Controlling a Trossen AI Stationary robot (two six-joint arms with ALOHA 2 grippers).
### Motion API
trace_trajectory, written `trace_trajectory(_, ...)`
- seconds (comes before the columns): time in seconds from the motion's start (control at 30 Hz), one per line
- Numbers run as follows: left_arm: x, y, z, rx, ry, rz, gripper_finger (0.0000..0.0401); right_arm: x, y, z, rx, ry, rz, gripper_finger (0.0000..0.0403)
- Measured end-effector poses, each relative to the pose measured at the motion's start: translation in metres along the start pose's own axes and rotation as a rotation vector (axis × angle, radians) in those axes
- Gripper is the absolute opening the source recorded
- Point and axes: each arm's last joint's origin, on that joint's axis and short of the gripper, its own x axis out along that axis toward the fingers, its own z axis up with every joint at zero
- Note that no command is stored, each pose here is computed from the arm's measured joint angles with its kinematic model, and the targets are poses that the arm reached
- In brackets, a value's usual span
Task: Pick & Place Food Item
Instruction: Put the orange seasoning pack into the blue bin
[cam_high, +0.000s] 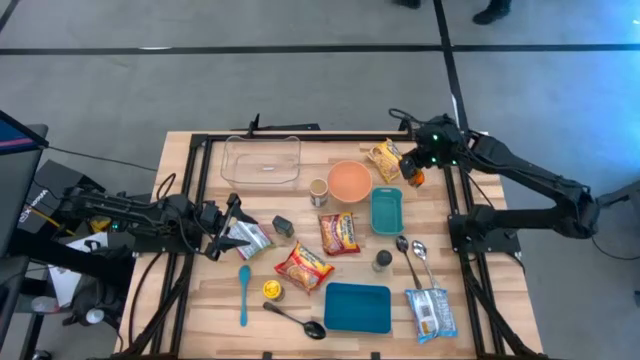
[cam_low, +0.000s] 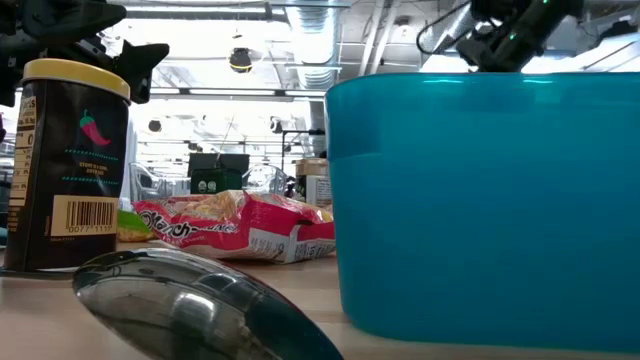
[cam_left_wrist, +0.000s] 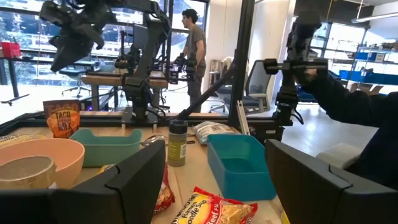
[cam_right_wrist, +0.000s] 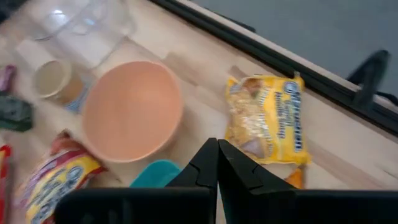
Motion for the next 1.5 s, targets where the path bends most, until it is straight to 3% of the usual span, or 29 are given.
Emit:
trace_trajectory(0.87, 0.000, 0.000, 0.000, 0.000, 0.000, 0.000, 0.0271, 0.002, -0.050, 0.007, 0.164, 0.020, -0.141, 0.0002)
trace_trajectory(1.5, 0.000, 0.000, 0.000, 0.000, 0.000, 0.000, 0.0271, -0.008, -0.050, 0.009, 0.139, 0.048, -0.156, 0.0102)
